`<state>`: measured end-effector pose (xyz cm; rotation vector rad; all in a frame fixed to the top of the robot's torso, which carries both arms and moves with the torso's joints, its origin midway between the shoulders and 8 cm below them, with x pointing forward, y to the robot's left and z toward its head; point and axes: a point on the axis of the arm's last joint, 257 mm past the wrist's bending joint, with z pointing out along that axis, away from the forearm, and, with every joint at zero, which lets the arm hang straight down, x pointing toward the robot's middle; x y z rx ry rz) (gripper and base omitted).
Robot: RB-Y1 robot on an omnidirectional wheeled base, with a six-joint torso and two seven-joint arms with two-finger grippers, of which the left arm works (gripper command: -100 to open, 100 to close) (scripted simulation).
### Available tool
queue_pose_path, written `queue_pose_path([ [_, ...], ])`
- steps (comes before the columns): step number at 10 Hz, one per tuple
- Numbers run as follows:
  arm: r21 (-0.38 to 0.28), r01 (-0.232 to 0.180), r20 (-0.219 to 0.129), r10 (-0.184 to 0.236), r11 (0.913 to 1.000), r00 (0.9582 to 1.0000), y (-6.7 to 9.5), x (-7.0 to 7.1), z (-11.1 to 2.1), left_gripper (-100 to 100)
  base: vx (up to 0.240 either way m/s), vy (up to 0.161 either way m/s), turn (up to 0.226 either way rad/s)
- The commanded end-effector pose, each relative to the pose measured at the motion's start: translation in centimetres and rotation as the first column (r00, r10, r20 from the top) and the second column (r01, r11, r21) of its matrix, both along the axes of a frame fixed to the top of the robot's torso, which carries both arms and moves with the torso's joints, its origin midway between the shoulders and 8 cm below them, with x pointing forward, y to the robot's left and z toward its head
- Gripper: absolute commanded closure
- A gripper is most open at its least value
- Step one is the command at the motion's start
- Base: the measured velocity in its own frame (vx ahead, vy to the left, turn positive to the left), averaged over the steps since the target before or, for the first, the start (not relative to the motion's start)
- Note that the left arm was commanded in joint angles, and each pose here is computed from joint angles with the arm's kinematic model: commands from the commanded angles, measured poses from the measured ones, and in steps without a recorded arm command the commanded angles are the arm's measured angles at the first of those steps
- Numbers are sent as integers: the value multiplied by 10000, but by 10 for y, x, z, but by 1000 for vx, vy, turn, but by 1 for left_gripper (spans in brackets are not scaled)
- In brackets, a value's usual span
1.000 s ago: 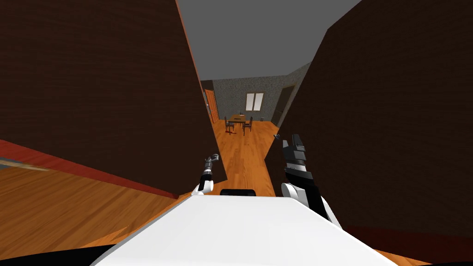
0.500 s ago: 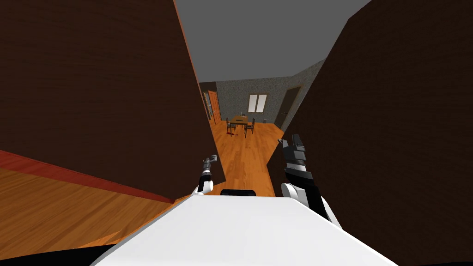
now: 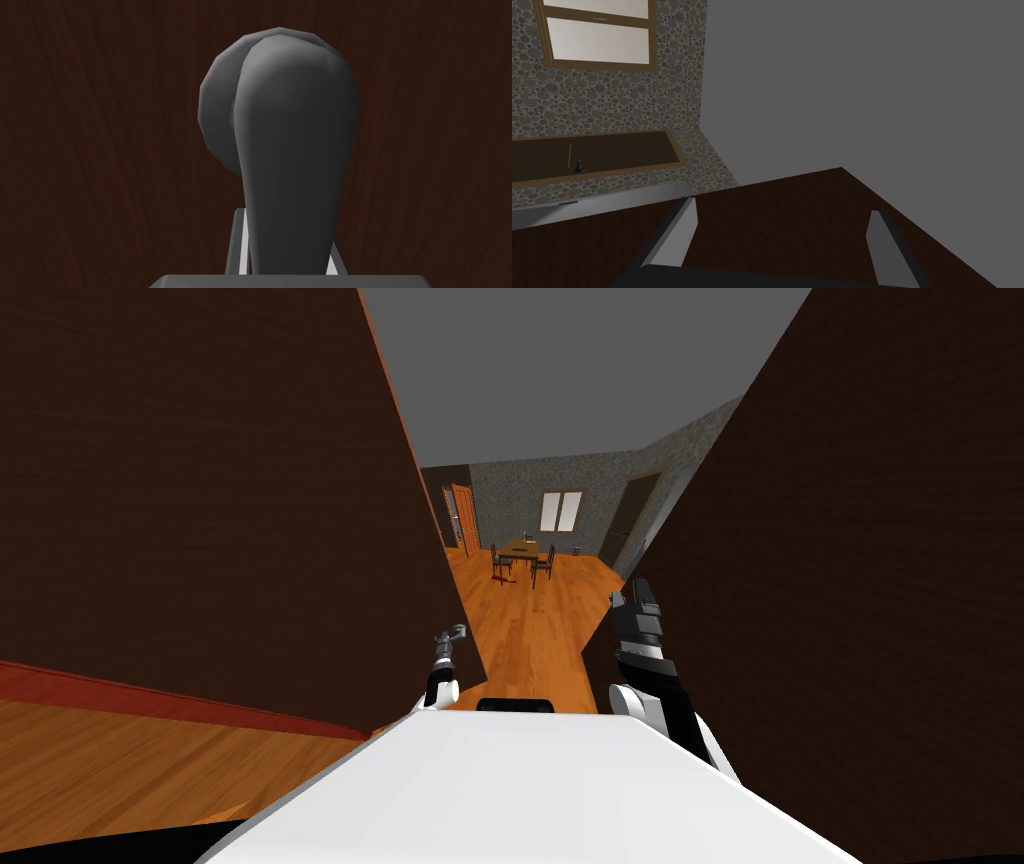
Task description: Push the door open
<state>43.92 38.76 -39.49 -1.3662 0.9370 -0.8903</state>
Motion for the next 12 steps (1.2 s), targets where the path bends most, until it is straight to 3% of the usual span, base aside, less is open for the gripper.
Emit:
queue_pose_path([
  [1,149,-191,163,188,9997,9997,14,1,7,100,180,-10,24],
  [4,235,-620,192,615,9978,9979,35,-6,10,100,212,-10,41],
  [7,276,-1127,228,1121,9933,9934,57,-15,12,100,196,4,38],
  [12,227,-2010,276,2004,9793,9793,89,-32,13,100,208,-3,59],
])
